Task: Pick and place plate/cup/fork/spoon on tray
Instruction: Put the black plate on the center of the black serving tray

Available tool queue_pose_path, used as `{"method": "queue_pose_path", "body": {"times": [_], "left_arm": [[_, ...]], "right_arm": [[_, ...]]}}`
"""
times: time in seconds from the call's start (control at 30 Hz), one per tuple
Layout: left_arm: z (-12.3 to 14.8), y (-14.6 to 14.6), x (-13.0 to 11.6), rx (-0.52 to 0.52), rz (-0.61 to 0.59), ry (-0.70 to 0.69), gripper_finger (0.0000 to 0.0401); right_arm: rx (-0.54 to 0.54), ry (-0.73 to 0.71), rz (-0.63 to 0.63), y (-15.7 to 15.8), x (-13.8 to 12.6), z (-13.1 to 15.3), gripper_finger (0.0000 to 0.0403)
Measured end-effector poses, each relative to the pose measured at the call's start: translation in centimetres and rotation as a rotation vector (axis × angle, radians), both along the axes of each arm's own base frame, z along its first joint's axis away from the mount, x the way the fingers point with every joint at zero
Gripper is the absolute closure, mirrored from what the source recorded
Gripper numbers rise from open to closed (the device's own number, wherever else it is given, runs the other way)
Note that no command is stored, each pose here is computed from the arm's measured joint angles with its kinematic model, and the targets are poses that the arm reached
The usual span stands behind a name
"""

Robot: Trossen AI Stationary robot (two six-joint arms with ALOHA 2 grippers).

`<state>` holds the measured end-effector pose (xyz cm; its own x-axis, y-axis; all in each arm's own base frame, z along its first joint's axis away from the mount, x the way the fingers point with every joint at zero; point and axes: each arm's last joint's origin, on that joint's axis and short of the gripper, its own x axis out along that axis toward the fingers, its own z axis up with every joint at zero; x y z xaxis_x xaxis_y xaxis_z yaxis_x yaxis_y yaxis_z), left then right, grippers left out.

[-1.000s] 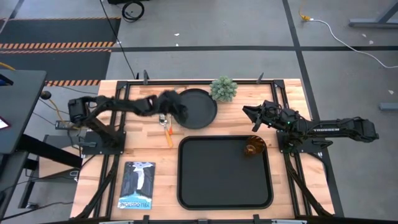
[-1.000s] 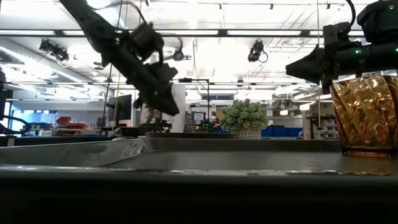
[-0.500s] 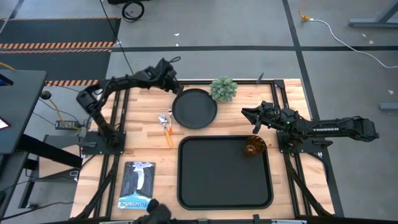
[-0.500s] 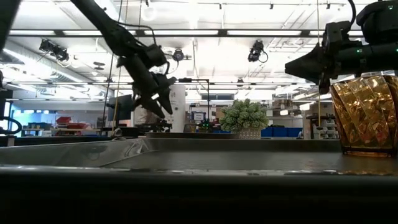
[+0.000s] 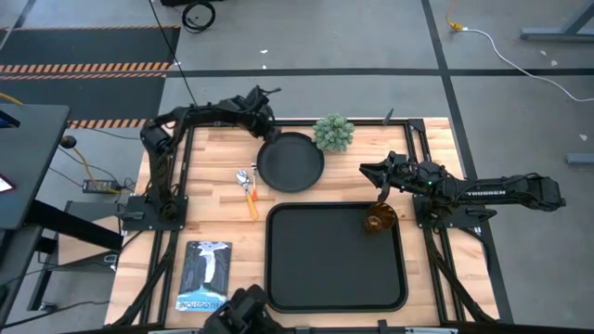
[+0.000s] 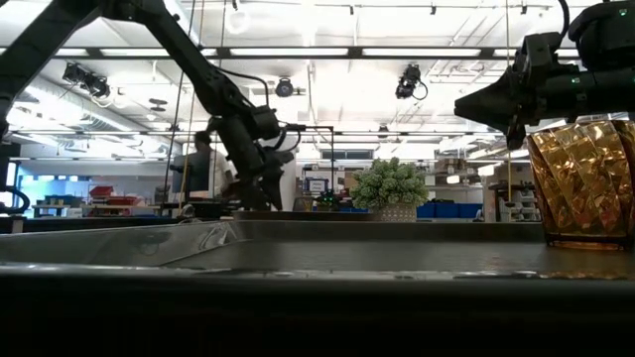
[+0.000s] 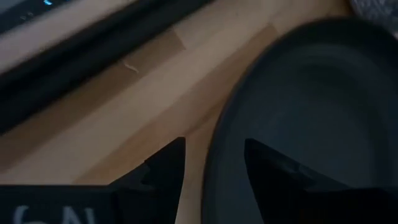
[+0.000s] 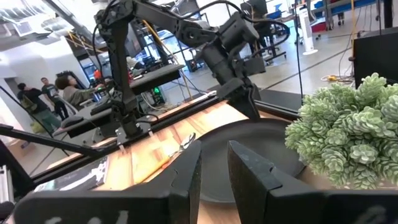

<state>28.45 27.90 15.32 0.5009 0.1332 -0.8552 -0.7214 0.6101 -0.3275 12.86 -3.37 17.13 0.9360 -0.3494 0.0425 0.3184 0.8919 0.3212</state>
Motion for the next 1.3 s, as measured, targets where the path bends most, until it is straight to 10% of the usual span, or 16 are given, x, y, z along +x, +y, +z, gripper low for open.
{"method": "queue_pose_path", "body": {"times": [0.93, 1.3], "left_arm": [[-0.7, -1.4, 1.3, 0.055, -0.058, 0.078, 0.0385], [-0.6, -1.7, 1.6, 0.055, -0.069, 0.071, 0.0388]], "right_arm": [[-0.013, -0.019, 0.010, 0.0, 0.0, 0.2, 0.0318], [-0.016, -0.019, 0.012, 0.0, 0.0, 0.2, 0.0318]]}}
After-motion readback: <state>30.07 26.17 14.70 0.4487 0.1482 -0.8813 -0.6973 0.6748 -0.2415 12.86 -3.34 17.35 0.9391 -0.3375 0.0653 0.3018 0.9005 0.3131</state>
